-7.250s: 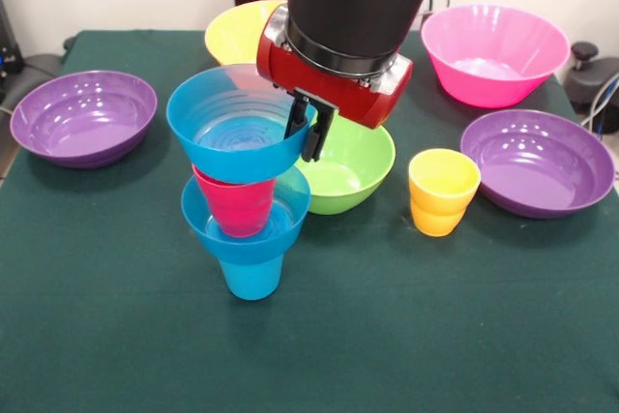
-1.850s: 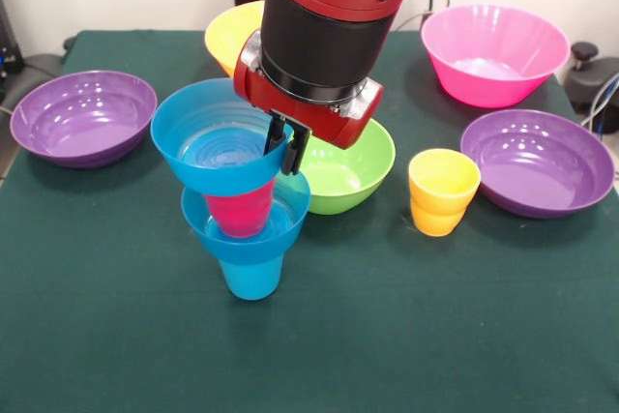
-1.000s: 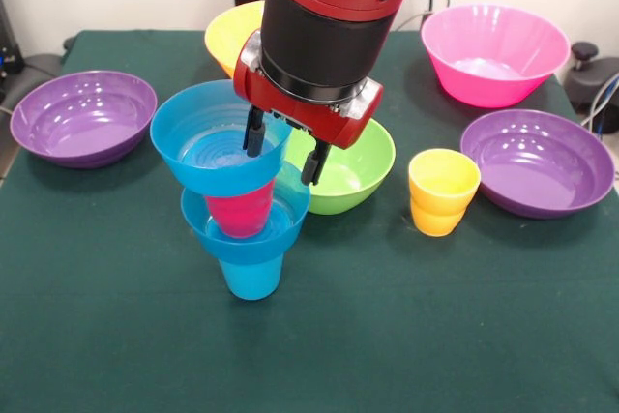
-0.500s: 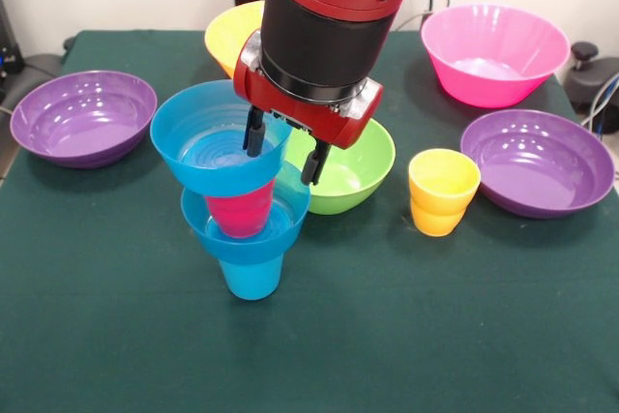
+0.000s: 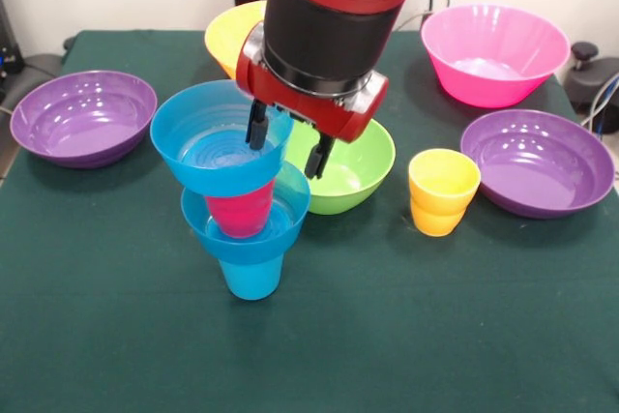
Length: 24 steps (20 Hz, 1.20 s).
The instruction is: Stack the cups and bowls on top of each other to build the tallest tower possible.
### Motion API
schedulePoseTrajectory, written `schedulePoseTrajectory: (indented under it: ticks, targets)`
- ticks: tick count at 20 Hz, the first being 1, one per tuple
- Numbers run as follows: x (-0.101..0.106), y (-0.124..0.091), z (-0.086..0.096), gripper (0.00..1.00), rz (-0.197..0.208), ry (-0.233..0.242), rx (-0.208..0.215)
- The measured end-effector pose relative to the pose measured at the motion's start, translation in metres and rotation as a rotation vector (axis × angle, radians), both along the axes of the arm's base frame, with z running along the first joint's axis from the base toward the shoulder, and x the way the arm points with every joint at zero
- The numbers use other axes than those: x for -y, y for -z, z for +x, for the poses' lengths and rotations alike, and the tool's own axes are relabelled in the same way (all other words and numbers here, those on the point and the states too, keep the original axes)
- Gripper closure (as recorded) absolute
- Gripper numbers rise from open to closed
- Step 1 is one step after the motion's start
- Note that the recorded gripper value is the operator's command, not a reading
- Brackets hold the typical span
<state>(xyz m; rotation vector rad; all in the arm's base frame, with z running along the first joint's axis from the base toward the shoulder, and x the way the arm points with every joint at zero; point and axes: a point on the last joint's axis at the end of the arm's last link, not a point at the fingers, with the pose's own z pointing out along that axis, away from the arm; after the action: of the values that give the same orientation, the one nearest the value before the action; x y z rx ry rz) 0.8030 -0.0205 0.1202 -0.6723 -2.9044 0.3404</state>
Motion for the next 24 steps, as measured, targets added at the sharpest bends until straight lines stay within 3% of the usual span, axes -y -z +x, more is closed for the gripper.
schedulePoseTrajectory:
  ticks: [10, 24]
  targets:
    - [-0.009, -0.042, -0.003, 0.0, 0.044, 0.038, -0.092]
    - [-0.019, -0.086, -0.004, 0.0, 0.069, 0.055, -0.116]
